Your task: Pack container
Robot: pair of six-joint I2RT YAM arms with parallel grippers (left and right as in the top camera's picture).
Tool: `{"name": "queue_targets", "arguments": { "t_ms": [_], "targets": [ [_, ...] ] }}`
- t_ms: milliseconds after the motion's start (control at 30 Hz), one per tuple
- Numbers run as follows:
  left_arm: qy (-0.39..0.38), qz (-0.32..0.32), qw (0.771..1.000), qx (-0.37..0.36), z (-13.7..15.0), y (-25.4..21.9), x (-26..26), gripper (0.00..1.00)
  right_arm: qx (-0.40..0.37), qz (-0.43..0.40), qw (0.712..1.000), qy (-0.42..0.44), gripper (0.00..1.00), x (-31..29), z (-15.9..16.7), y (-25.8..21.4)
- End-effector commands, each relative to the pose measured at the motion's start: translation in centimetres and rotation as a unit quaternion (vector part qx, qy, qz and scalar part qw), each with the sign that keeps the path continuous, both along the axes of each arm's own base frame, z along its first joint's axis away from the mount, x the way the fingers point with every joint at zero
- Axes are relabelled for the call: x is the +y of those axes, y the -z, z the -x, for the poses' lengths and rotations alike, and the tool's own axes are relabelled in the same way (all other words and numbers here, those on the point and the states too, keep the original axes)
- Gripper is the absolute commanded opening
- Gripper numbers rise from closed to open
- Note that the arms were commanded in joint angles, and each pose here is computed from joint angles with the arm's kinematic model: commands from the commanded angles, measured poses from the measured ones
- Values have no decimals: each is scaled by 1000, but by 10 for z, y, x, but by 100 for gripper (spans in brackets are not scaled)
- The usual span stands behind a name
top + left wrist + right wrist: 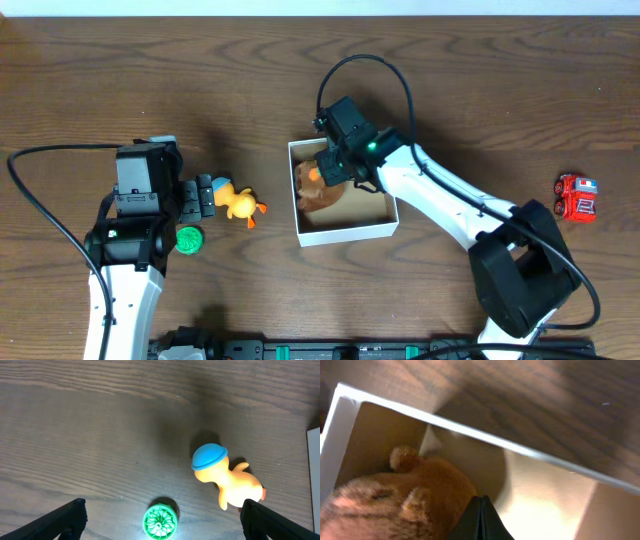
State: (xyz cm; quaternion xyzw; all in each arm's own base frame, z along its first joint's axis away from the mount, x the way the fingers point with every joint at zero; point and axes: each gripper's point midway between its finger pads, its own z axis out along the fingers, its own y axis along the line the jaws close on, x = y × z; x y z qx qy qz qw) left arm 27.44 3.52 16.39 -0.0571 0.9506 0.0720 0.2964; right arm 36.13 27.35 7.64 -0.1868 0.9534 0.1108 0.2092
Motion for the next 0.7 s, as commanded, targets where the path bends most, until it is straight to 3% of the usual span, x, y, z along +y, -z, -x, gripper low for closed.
{"name": "queue_targets", "arguments": {
  "t_ms": [0,167,367,667],
  "targets": [
    [-2,-10,1000,-6,-2,-7,4,98,-37,-12,999,6,1,-7,-7,-34],
    [-2,-10,1000,-6,-2,-7,4,98,-41,-16,999,6,1,-9,-3,-46],
    [-2,-10,1000,-6,-2,-7,4,98,48,-18,998,-24,1,-4,40,-30],
    [-2,-10,1000,-6,-2,-7,4,98,86,17,994,-60,2,2,77,-20]
  ]
}}
